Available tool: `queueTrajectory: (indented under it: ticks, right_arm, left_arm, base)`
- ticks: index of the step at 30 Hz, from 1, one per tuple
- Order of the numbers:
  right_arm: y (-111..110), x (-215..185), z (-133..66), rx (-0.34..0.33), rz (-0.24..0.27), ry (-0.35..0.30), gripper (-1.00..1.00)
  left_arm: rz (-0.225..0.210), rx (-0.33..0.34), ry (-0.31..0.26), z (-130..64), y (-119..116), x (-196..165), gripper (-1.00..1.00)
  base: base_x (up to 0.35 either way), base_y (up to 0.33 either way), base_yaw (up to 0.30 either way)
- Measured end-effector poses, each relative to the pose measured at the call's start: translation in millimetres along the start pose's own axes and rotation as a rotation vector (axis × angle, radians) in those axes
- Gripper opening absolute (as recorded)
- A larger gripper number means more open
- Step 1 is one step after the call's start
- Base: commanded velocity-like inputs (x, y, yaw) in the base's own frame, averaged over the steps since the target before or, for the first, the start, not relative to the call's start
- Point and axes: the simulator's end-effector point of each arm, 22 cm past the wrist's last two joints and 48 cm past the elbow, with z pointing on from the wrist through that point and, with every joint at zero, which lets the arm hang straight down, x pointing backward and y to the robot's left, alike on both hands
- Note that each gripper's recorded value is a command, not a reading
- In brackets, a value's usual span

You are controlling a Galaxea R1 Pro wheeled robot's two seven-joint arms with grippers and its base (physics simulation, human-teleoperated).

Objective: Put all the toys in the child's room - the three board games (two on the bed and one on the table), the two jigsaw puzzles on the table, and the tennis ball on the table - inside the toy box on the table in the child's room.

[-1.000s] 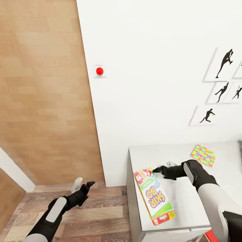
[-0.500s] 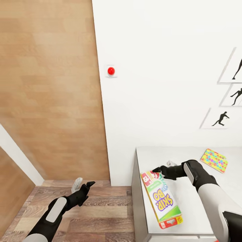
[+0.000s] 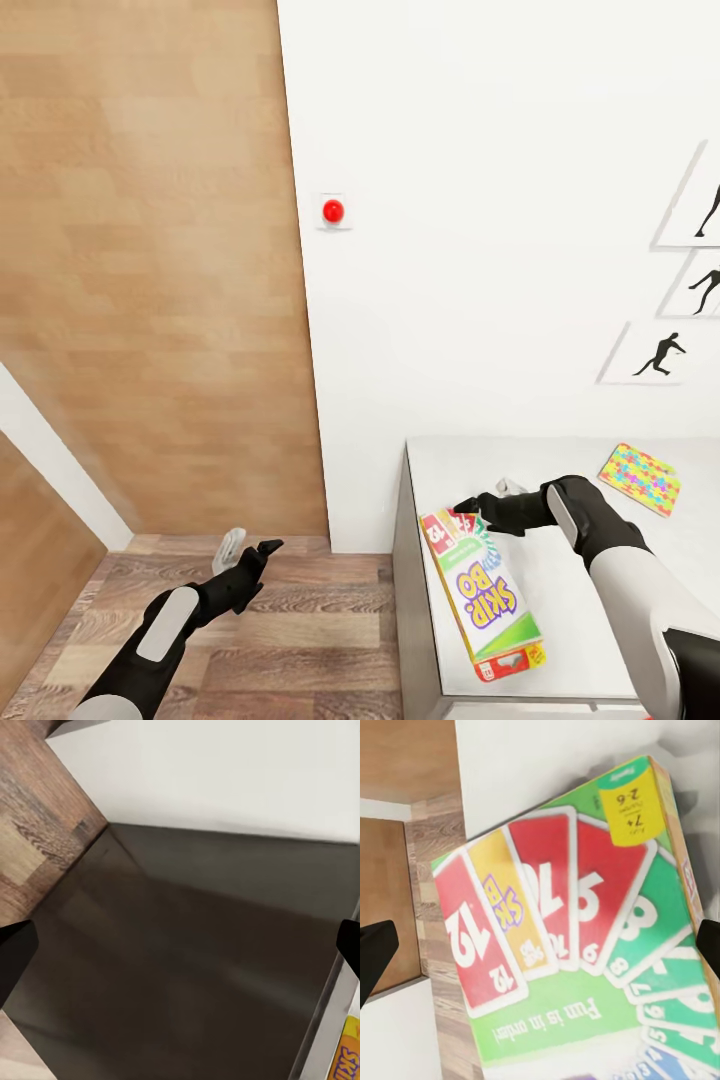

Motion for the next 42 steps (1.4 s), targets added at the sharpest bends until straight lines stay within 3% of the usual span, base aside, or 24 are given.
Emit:
queueTrajectory:
  ticks: [14,18,26,42]
  right_arm:
    - [-13.9,-6.8,-10.4,0.021,0.008,-0.019,1.0]
    - [-37.8,-20.1,-31.5,0.037,0.05,-0.068,1.0]
    - [-53.0,-31.4,-47.9,0.035,0.097,-0.116,1.0]
    - [-57.6,-34.5,-52.0,0.029,0.118,-0.133,1.0]
  left_arm:
    - [0.0,0.0,0.0,0.0,0.0,0.0,1.0]
    - [0.0,0.0,0.0,0.0,0.0,0.1,1.0]
    - [0.002,-0.002,0.0,0.0,0.3,0.0,1.0]
    - [0.01,-0.008,0.002,0.6,2.2,1.0,1.0]
  base:
    - [0.0,0.0,0.002]
    - [0.0,0.0,0.0]
    - [0.0,0.0,0.0]
    - [0.0,0.0,0.0]
